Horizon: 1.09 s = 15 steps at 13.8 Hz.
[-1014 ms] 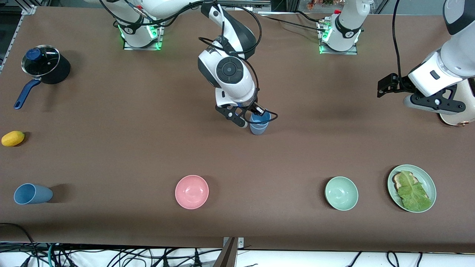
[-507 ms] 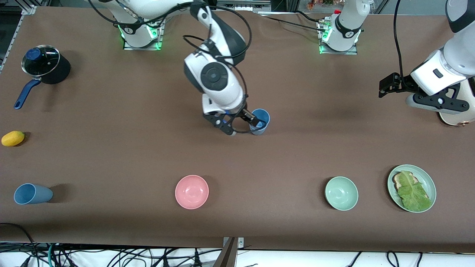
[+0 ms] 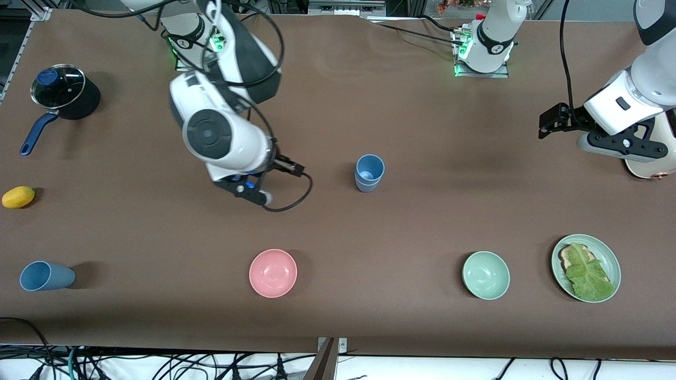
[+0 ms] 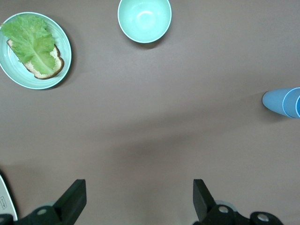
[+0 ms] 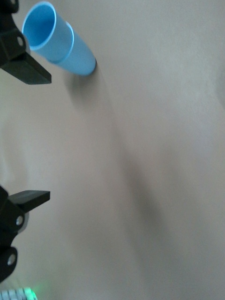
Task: Stack blue cups with both arms
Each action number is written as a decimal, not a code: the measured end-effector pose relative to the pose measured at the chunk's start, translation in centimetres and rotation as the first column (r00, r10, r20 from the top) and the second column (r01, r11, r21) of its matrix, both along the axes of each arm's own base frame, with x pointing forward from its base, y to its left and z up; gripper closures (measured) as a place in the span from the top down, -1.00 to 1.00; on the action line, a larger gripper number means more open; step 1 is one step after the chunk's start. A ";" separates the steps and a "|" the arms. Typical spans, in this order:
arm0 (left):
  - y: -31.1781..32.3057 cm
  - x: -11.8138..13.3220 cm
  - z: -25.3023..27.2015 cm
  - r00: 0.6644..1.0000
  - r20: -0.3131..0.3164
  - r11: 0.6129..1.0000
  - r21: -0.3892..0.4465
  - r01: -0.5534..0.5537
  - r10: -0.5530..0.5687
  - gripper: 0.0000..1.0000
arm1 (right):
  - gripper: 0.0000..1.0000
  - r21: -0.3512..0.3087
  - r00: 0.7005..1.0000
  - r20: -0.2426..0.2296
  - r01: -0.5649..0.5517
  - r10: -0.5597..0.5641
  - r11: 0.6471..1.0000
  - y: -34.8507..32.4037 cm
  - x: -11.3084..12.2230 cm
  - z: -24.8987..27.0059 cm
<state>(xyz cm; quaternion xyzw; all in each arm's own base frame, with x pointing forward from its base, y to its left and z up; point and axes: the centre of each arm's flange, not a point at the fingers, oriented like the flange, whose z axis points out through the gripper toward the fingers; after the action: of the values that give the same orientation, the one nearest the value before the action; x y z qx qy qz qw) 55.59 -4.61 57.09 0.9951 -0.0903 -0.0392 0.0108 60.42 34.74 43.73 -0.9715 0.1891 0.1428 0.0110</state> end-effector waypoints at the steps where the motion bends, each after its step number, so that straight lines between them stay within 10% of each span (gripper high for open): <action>1: 0.0 0.0 0.0 1.000 0.000 1.000 0.000 0.000 0.000 1.00 | 1.00 -0.005 0.999 -0.003 -0.037 0.037 0.999 -2.0 0.6 0.2; 9: 0.0 0.0 0.0 1.000 0.000 1.000 0.000 -0.001 0.001 1.00 | 1.00 -0.013 0.970 -0.062 -0.236 0.234 0.972 -18.1 3.4 2.9; 15: 0.0 0.0 0.0 1.000 0.000 1.000 0.000 -0.002 0.002 1.00 | 1.00 -0.035 0.963 -0.006 -0.270 0.270 0.962 -27.3 2.7 7.4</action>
<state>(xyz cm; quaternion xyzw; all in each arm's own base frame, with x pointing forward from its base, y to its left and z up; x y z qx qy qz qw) 55.60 -4.57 57.12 0.9952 -0.0894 -0.0392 0.0108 63.07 7.45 51.16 -0.9881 0.0576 0.1403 -0.0259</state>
